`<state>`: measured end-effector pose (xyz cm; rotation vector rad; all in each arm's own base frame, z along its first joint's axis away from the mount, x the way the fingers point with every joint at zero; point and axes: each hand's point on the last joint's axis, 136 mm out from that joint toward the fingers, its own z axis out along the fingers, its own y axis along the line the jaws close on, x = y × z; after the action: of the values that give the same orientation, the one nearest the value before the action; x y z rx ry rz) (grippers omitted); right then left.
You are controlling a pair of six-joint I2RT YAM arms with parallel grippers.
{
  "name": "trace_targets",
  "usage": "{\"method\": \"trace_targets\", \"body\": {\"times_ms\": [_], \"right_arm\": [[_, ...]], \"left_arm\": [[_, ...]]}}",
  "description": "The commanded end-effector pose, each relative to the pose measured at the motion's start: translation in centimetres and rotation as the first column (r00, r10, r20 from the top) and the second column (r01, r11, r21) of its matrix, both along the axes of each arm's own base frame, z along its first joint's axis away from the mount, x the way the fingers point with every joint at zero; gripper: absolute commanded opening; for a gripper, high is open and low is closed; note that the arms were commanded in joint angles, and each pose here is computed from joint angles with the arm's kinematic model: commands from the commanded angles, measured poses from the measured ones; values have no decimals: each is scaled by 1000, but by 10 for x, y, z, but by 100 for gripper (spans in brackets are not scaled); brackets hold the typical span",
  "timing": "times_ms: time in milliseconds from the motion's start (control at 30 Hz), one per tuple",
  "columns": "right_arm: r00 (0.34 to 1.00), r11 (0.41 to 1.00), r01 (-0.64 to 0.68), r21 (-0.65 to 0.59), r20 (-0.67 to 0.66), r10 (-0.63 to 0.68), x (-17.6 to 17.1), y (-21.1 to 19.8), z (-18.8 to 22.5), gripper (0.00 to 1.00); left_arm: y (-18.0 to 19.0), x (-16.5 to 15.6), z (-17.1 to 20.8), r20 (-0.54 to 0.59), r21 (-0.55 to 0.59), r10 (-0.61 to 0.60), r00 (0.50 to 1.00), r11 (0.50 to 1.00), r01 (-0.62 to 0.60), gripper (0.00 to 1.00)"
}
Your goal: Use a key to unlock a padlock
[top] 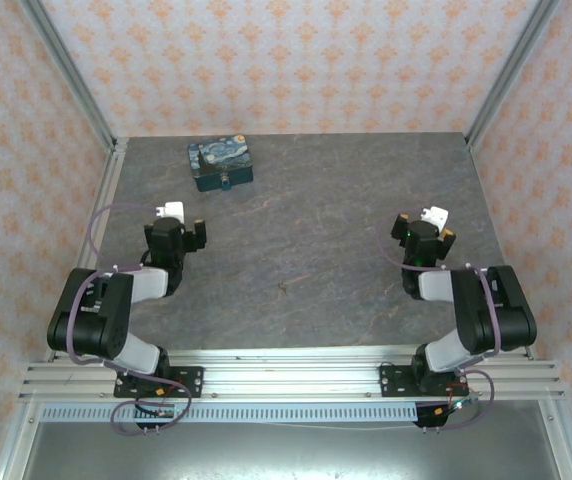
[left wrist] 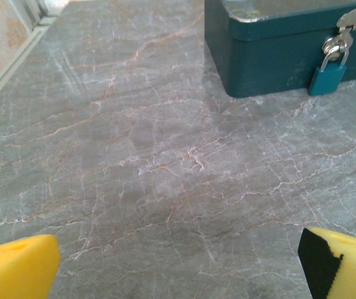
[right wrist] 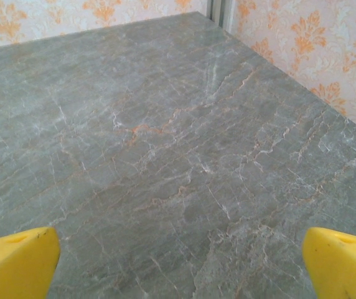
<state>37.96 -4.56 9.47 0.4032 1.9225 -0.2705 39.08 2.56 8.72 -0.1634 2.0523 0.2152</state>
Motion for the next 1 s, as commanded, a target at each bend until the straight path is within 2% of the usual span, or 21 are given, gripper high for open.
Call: {"method": "trace_targets", "body": {"times_ms": [0, 67, 133, 200, 300, 433, 567, 700, 967], "right_arm": [[999, 1000, -8, -1, -42, 8, 7, 4, 35, 100], [996, 997, 54, 55, -68, -50, 11, 0, 53, 100], [994, 990, -1, 140, -110, 17, 25, 17, 63, 94], [977, 971, -80, 225, -176, 121, 45, 46, 71, 88], [942, 961, -121, 249, -276, 190, 75, 88, 78, 87], [905, 924, -216, 316, -290, 311, 119, 159, 92, 87], [860, 865, -298, 404, -280, 427, 157, 230, 91, 85], [827, 840, -323, 436, -301, 474, 177, 271, 80, 85], [794, 818, -325, 474, -334, 508, 187, 296, 52, 85]], "left_arm": [[8, 7, 38, -30, -18, 59, 998, 998, -60, 100], [12, 8, 55, -39, -75, 113, 993, 990, -115, 100], [8, 12, 73, -55, -147, 129, 990, 980, -136, 100], [2, 22, 90, -83, -219, 140, 987, 963, -155, 100], [-3, 41, 104, -159, -295, 162, 974, 934, -203, 99], [-12, 78, 112, -225, -353, 159, 961, 906, -232, 97], [-7, 116, 106, -264, -349, 197, 944, 893, -284, 97], [4, 154, 85, -324, -348, 217, 921, 878, -329, 97], [23, 223, 55, -358, -421, 209, 910, 834, -357, 97]]}}
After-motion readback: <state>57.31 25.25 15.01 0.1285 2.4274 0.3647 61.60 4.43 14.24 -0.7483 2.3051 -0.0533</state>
